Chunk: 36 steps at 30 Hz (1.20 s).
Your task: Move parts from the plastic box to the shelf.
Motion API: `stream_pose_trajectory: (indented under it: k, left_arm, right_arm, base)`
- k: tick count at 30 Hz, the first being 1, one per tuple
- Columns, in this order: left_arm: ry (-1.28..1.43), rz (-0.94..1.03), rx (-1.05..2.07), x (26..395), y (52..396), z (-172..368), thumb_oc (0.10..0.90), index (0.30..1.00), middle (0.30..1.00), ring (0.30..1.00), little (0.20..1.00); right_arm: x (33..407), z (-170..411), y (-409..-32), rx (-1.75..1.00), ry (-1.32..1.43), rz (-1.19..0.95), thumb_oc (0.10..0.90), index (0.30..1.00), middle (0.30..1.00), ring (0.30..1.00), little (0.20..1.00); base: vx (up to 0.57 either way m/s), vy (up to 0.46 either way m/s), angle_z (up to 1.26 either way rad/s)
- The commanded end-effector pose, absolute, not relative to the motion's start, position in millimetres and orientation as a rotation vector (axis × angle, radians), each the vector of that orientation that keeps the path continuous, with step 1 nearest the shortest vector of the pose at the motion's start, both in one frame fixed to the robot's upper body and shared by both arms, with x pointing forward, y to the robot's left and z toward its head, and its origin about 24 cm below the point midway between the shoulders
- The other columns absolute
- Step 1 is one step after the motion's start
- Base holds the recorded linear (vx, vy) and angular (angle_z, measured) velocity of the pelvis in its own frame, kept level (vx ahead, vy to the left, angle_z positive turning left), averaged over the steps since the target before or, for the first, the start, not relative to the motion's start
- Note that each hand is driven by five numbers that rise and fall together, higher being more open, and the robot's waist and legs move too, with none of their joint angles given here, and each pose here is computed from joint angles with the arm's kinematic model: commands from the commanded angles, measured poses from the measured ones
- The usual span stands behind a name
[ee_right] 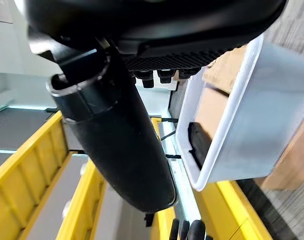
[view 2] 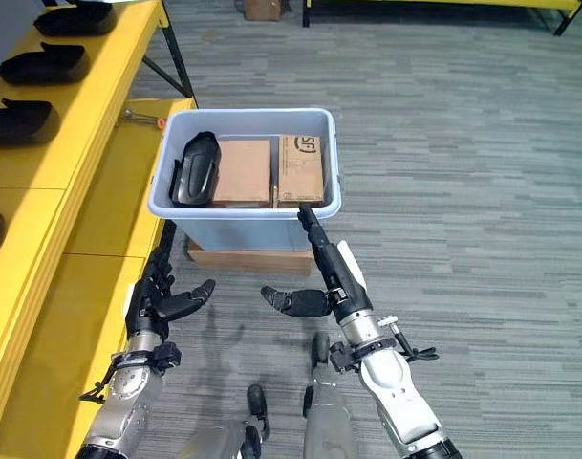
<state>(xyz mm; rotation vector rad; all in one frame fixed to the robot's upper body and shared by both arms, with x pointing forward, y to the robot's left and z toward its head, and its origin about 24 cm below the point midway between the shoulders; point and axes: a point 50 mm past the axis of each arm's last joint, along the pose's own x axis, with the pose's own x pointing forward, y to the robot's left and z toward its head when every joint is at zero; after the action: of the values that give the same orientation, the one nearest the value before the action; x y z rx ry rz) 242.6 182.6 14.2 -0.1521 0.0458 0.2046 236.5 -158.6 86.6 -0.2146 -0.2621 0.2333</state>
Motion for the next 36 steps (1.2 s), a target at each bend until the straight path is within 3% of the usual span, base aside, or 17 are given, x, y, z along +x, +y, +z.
stream_pose_trajectory:
  k: [1,9,20,36]
  left_arm:
    - [-0.255,0.156,-0.187,261,180,72,0.900,1.000,1.000,1.000,1.000]
    - [-0.280,0.105,-0.187,278,164,84,0.900,1.000,1.000,1.000,1.000]
    - [-0.291,0.120,-0.207,276,167,87,0.900,1.000,1.000,1.000,1.000]
    - [-0.302,0.182,-0.156,278,179,87,0.900,1.000,1.000,1.000,1.000]
  right_arm:
    - [251,139,-162,-0.212,-0.554,0.172,0.900,1.000,1.000,1.000,1.000]
    - [257,145,-168,-0.209,-0.583,0.109,0.900,1.000,1.000,1.000,1.000]
    - [256,145,-168,-0.215,-0.591,0.110,0.900,1.000,1.000,1.000,1.000]
    - [258,133,-165,-0.226,-0.543,0.066,0.900,1.000,1.000,1.000,1.000]
  base:
    - [0.25,-0.217,0.53]
    - [0.17,-0.138,0.23]
    - [0.11,-0.107,-0.17]
    - [0.15,0.253,-0.35]
